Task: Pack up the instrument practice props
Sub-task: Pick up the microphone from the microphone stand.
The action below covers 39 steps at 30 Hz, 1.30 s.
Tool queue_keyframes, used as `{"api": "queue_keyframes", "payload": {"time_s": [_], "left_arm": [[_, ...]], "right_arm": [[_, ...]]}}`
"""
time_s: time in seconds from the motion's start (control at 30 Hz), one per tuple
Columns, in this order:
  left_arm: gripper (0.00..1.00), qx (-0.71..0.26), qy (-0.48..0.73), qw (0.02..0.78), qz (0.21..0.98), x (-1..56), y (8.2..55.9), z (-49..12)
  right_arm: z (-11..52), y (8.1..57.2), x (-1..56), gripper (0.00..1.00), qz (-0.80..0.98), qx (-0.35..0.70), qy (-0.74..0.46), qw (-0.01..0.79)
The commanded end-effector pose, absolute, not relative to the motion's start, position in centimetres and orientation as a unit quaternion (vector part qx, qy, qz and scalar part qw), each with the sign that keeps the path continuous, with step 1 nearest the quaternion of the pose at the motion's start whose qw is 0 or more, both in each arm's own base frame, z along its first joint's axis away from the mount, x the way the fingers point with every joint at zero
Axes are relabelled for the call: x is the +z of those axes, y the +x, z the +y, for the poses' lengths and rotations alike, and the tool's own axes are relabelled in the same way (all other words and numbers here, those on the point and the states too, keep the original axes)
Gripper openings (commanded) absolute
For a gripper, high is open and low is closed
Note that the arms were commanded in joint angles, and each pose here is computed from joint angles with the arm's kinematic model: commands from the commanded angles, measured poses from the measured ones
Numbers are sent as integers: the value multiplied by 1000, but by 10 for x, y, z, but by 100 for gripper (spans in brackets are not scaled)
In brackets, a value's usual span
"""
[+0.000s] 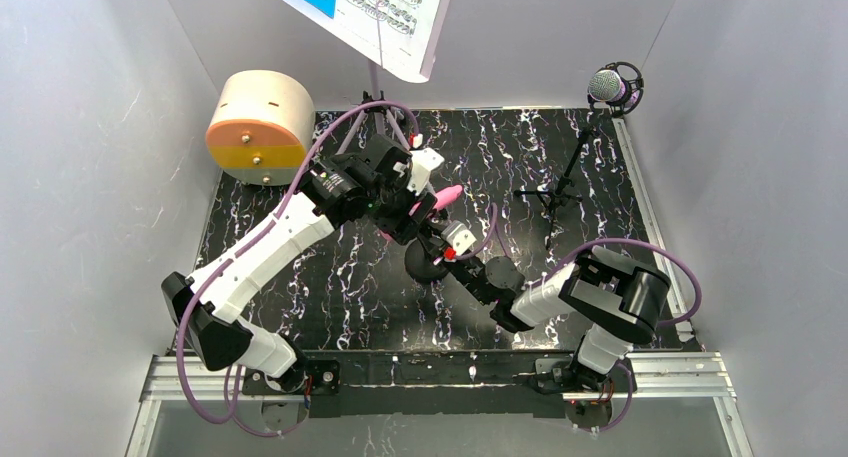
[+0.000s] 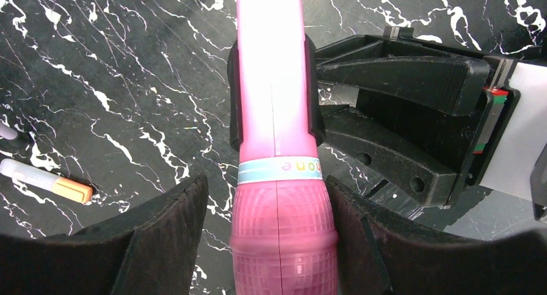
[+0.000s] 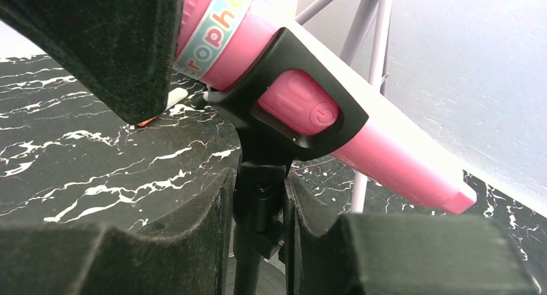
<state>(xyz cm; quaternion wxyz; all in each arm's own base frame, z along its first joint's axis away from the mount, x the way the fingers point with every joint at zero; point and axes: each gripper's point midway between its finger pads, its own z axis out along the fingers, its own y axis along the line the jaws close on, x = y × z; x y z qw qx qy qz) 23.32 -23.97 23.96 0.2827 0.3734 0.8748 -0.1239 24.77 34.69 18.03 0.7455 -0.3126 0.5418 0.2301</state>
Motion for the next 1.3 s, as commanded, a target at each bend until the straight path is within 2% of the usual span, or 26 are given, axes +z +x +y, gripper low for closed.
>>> {"api": "queue_keyframes", "payload": {"time_s": [0.0,0.13,0.33,0.63,0.73,0.87,0.93,1.07,1.27], "left_arm": [[61,-108,376,288,874,248,228,-223],[59,-114,379,288,872,247,229,-227],[65,-140,377,295,867,251,233,-243],[64,-139,383,286,867,249,235,-246],[55,-137,386,284,867,249,234,-244],[32,-129,387,291,865,256,232,-237],[25,-128,386,297,864,260,229,-234],[16,-125,385,296,865,261,223,-226],[10,-107,378,303,868,263,218,-211]], "right_arm": [[327,251,99,1,606,142,-397,674],[328,250,98,1,604,142,-404,672],[331,249,95,1,603,144,-413,667],[331,250,91,1,606,140,-415,664],[330,252,91,1,608,136,-412,665],[324,254,86,1,615,129,-406,664],[319,255,83,1,619,126,-402,663],[309,260,76,1,626,118,-396,661],[291,270,67,1,642,105,-381,657]]}}
